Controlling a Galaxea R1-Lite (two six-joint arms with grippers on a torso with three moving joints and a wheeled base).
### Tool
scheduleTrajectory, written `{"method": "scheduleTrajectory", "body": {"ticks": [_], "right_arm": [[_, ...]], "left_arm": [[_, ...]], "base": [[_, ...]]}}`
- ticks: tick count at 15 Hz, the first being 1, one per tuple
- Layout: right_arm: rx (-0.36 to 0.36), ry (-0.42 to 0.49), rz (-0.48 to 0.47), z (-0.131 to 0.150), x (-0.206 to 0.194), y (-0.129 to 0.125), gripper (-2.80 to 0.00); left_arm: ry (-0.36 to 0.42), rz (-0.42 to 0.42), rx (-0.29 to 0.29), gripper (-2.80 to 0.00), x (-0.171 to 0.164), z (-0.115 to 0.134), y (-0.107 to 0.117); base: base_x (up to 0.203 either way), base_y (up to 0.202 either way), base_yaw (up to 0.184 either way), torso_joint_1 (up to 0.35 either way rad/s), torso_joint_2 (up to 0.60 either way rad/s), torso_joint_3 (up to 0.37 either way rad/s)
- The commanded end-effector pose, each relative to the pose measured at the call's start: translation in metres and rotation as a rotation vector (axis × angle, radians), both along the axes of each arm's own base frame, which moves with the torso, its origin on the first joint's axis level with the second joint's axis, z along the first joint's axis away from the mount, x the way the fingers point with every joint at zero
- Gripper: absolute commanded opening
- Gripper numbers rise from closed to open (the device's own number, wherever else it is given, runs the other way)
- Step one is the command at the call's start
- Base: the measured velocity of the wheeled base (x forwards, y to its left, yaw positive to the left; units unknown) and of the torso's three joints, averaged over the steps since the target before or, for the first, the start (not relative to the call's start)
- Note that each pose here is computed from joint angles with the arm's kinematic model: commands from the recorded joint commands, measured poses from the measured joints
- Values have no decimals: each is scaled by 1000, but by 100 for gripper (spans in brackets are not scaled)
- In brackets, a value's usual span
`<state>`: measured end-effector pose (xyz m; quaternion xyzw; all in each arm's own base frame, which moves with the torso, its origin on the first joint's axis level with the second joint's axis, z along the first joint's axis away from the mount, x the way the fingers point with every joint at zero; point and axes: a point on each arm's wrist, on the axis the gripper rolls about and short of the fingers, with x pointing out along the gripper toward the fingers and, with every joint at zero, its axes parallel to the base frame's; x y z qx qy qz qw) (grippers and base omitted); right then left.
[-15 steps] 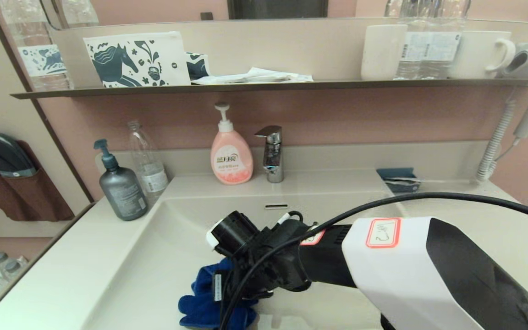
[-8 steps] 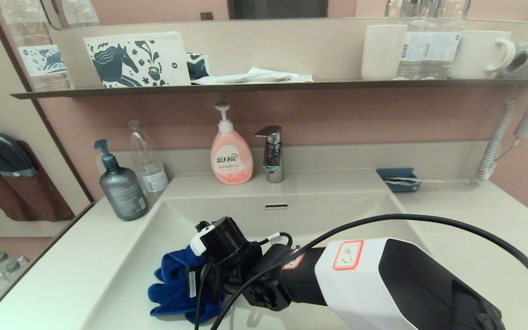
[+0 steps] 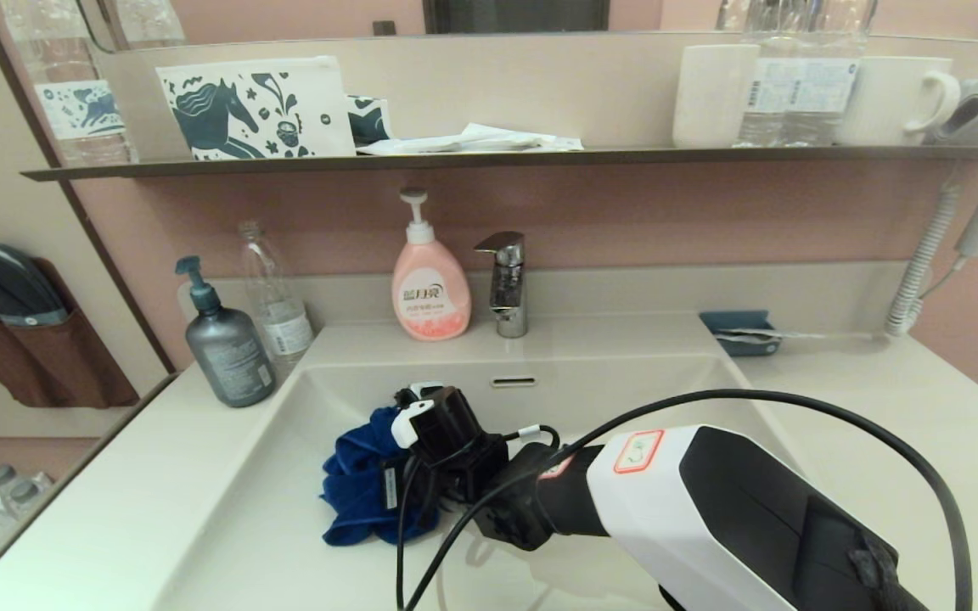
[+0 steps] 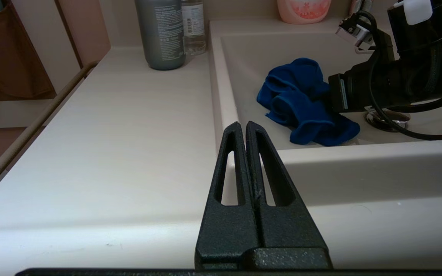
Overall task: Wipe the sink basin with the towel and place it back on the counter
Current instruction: Wipe the sink
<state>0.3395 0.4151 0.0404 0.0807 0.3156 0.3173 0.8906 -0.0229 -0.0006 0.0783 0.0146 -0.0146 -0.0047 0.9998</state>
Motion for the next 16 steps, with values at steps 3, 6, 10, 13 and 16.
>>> {"method": "scheduleTrajectory", "body": {"ticks": [3, 6, 10, 13, 16], "right_arm": [[-58, -20, -79, 7, 16, -20, -280], [-178, -32, -169, 11, 16, -33, -280], [-248, -6, -215, 15, 10, -56, -280], [-364, 19, -293, 9, 5, -80, -280], [-436, 21, -365, 17, -5, -106, -280]], "left_arm": [[0, 1, 0, -280, 0, 0, 0], [1, 0, 0, -280, 0, 0, 0], [0, 1, 0, -280, 0, 0, 0], [0, 1, 0, -280, 0, 0, 0], [2, 1, 0, -280, 0, 0, 0]], "base": [[0, 0, 0, 0, 0, 0], [0, 0, 0, 0, 0, 0], [0, 0, 0, 0, 0, 0], [0, 0, 0, 0, 0, 0], [0, 0, 0, 0, 0, 0]]}}
